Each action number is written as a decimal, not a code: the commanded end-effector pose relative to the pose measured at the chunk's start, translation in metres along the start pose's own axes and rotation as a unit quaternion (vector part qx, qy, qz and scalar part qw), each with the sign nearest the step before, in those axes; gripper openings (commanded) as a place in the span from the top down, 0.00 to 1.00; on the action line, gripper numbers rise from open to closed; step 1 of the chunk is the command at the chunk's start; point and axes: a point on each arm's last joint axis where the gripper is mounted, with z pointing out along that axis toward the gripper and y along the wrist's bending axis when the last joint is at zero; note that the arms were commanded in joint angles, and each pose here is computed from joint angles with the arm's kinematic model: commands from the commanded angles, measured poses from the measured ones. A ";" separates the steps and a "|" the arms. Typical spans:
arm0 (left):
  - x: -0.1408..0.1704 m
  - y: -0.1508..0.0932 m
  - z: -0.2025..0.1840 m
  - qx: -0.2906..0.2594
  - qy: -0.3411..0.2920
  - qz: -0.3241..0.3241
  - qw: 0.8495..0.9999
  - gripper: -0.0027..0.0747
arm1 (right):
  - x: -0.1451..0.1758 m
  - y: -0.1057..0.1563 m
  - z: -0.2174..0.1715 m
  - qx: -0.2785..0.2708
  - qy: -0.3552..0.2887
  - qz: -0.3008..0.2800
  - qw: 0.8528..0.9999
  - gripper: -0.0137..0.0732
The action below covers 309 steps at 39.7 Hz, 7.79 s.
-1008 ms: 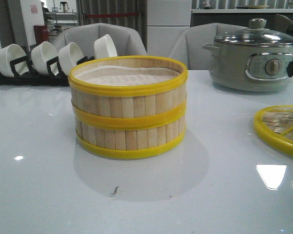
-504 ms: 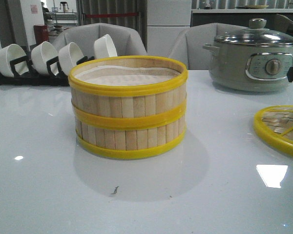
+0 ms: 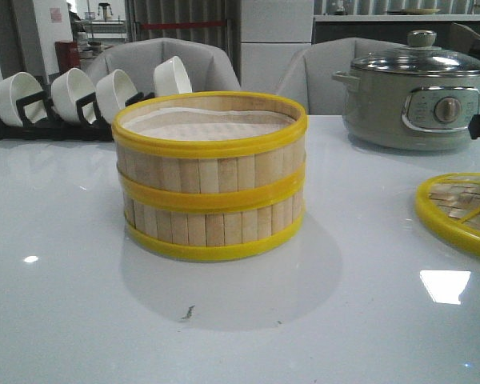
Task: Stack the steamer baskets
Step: 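Grasp the lid's yellow centre hub with the right gripper, then lift the lid with the right gripper and carry it over the stack, then lower the lid onto the top basket and open the right gripper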
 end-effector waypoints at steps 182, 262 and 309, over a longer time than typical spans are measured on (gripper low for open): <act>-0.015 -0.004 0.000 0.014 -0.049 -0.006 0.999 0.85 | -0.083 0.155 -0.180 -0.145 -0.157 -0.138 0.967 0.79; -0.015 -0.004 0.000 0.014 -0.049 -0.006 0.999 0.85 | -0.041 0.318 -0.153 -0.235 -0.077 -0.261 0.933 0.63; -0.015 -0.004 0.000 0.014 -0.049 -0.006 0.999 0.85 | -0.083 0.164 -0.234 -0.202 -0.267 -0.131 0.933 0.45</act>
